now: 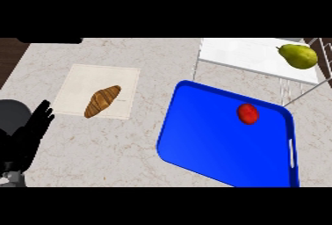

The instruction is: Pick the pear from the tray and place it in the tiered shelf

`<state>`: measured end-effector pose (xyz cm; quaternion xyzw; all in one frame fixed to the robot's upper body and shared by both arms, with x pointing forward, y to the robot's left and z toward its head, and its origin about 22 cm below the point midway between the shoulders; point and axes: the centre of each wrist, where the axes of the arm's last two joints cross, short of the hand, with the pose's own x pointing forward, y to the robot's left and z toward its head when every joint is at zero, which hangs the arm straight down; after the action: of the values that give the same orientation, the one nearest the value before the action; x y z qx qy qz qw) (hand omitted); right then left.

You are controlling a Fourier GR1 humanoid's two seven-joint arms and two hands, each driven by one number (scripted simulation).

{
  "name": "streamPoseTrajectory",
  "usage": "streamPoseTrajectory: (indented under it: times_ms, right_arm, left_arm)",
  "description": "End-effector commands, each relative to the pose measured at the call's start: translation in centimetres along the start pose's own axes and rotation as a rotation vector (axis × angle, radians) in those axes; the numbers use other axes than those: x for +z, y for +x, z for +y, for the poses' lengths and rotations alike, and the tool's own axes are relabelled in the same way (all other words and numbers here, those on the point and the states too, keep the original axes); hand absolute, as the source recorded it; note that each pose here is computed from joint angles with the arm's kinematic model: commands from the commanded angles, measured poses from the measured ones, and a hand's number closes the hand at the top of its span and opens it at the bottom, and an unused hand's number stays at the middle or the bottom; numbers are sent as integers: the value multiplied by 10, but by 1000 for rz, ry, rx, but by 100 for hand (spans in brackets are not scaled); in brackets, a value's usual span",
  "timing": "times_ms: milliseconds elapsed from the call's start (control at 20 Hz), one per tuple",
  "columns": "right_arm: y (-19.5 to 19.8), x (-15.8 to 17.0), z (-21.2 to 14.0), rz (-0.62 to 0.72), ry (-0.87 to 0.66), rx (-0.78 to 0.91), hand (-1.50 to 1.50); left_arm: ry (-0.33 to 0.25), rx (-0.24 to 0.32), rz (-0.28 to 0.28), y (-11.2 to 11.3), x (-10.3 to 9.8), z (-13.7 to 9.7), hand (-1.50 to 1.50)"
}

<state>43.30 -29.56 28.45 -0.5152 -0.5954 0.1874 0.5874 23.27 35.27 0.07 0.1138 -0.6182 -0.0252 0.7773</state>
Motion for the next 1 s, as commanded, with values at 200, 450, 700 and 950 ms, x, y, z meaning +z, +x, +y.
streamPoseTrajectory:
  times_ms: [200,450,700,950]
  right_arm:
    - [-7,-7,-2,23,13,-277,-150]
    - [-20,-3,-48,36,32,-422,-150]
    - [-44,6,-84,7,-14,-575,-150]
    - [-63,27,-135,24,-73,-646,-150]
  left_arm:
    - [4,-11,-13,7,-12,0,0]
    - [26,10,-7,4,-4,6,0]
    - [24,19,26,-5,4,-3,0]
    - [28,21,36,-16,0,-2,0]
